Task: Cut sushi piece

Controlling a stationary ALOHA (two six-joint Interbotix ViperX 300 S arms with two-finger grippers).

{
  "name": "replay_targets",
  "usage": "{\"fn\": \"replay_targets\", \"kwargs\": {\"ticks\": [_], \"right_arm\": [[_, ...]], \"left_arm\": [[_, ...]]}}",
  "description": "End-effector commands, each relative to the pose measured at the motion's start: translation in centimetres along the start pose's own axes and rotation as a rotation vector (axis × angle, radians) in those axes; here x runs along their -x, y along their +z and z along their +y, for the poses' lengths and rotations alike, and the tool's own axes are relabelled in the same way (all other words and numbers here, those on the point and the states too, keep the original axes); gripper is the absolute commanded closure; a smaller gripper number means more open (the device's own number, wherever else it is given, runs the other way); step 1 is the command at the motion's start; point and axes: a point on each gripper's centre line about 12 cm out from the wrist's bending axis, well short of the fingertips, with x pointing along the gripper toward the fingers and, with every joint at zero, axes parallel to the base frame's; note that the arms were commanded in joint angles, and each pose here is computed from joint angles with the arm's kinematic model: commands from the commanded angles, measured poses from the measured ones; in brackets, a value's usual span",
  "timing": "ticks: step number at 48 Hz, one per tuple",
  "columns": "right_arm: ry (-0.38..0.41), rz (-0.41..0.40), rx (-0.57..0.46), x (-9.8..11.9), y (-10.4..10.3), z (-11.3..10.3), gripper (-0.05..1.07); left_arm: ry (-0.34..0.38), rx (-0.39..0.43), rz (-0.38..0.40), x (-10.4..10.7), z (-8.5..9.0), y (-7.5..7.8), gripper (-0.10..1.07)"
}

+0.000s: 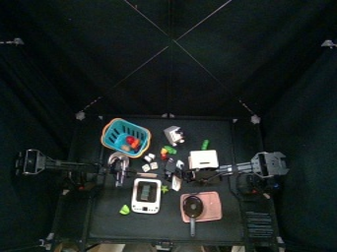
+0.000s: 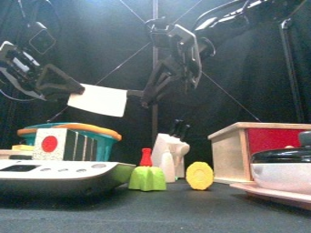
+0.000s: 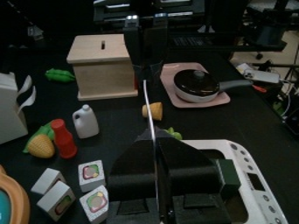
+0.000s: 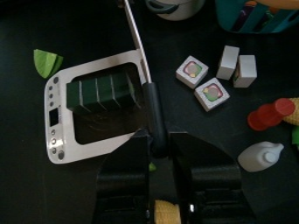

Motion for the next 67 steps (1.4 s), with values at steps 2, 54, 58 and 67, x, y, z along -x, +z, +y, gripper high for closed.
{"fn": "replay_targets", "kwargs": {"ticks": [2,54,58,67], "right_arm": [[0.024,-0.098,-0.02,1.9,3.4,0.5,0.63],[-0.03,0.04,0.088,-0.7,1.3,4.9,0.63],[-0.03,0.044,0.088,-0.7,1.2,4.9,0.63],[-0.027,0.053,0.087,-1.0,0.8,5.0,0.63]], "left_arm": [[-0.023,-0.009,-0.019,-0.4,-0.4,0.6,0.77],[-0.069,0.04,0.147,-0.3,-4.4,-1.5,0.75],[-0.066,0.034,0.159,-0.4,-4.6,-1.7,0.75],[-0.04,0.013,0.179,-0.7,-4.7,-2.1,0.75]]}}
